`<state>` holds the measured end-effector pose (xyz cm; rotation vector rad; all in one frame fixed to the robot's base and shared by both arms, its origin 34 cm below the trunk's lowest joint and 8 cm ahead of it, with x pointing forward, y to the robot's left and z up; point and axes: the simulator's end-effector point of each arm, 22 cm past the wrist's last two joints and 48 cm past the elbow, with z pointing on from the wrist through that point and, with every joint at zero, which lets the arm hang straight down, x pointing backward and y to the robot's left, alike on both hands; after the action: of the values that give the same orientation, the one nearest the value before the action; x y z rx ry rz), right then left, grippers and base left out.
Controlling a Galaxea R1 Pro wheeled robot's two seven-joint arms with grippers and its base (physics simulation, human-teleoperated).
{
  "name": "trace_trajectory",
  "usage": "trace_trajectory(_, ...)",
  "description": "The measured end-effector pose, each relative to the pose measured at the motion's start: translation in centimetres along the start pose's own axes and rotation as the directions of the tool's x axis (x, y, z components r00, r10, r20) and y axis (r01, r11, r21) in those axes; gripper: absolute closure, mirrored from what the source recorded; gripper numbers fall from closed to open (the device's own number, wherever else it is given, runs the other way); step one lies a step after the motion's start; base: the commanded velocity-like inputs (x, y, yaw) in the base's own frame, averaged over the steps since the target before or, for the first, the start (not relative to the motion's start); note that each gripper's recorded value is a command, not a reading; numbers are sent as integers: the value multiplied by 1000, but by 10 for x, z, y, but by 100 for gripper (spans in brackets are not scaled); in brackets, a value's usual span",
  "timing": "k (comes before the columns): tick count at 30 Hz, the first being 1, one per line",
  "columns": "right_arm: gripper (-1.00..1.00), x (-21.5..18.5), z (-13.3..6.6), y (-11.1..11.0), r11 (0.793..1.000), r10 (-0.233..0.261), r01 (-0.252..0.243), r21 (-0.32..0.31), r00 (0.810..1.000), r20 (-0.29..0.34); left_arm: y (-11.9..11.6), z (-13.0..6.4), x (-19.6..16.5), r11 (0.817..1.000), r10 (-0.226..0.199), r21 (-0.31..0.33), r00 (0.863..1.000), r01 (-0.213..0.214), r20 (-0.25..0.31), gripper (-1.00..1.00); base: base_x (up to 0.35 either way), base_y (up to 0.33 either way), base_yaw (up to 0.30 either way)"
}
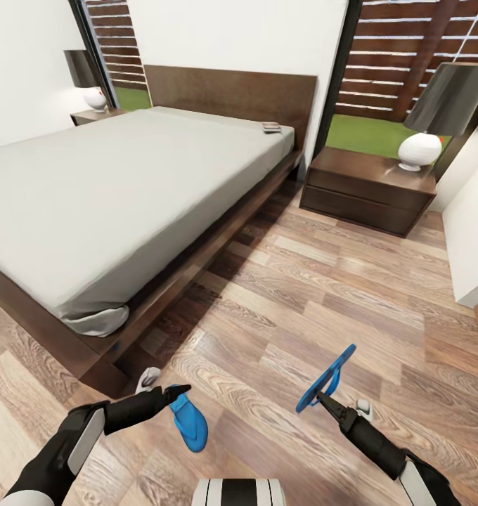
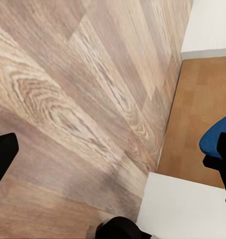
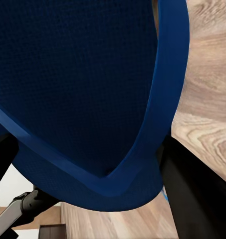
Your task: In the bedroom, move the book from the bed onto either nightstand, and place the two sandals side by side next to the bed.
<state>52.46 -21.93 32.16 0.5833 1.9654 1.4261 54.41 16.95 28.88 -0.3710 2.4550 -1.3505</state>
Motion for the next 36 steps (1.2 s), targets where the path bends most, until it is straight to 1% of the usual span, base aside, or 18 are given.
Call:
trace_trajectory(16,100,-14,1,30,998,-42,43,-44,999,22,-30,-9,-15,998,49,27,998,-50,33,-100,0,0,0)
trace_trajectory(29,100,-13,2,29,998,-44,44,-41,999,18,-31,-9,-15,998,49,30,998,-50,32,-100,0,0,0)
trace_trajectory(36,100,-13,2,22,999,-46,46,-8,999,15,-32,-9,-15,998,48,32,998,-49,33,-100,0,0,0)
